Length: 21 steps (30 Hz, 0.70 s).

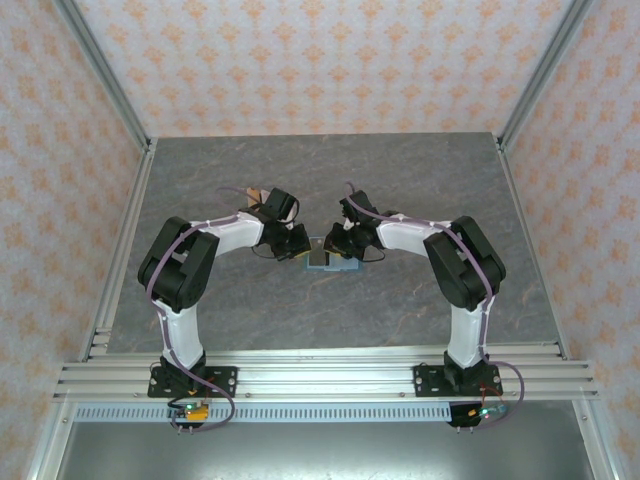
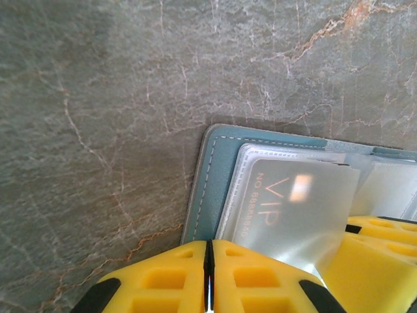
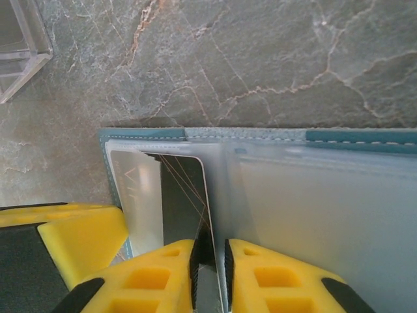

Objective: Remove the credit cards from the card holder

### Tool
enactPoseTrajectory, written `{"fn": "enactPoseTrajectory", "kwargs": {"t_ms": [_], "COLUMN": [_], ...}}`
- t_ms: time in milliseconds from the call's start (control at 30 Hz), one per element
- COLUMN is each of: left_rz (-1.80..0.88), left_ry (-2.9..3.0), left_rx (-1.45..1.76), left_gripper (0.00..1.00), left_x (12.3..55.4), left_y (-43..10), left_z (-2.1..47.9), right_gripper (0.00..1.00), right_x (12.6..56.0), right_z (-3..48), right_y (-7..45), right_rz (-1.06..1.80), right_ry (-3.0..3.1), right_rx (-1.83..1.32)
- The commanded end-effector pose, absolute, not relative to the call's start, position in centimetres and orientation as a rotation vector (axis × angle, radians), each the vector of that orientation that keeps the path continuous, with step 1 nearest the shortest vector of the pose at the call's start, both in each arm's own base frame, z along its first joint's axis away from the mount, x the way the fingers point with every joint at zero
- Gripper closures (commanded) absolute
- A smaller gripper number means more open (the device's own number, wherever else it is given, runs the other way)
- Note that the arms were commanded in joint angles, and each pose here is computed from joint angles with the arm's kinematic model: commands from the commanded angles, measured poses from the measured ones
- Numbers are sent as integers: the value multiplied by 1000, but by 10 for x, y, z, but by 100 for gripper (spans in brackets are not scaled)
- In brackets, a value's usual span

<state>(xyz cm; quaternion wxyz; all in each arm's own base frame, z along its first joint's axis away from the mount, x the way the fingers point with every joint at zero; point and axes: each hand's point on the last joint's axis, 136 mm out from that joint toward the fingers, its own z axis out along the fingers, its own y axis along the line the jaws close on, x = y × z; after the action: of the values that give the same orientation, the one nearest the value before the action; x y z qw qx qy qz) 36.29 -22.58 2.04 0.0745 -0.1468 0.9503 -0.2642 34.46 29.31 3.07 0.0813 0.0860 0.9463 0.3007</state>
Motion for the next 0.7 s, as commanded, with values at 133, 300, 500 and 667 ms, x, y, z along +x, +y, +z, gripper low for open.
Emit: {"fn": "enactPoseTrajectory", "kwargs": {"t_ms": [133,300,500,667], "left_rz": [-665,-661,-643,-629], "left_ry": [2946,2944,2939,2935], "left_rx": [-448,-448,-447,-444], "left_gripper": [89,89,89,86], "left_x": [345,345,345,346], "left_y": [-217,-216,-214,-212], "left_z": [-7,-7,-5,-2], "right_gripper": [79,83,91,93], "right_x": [343,344,345,344], "right_z": [29,32,34,34], "right_y": [302,301,291,275], "right_rz": [964,960,886,783], "right_ry": [2824,2813,2803,2797], "right_rx": [195,196,200,208]}}
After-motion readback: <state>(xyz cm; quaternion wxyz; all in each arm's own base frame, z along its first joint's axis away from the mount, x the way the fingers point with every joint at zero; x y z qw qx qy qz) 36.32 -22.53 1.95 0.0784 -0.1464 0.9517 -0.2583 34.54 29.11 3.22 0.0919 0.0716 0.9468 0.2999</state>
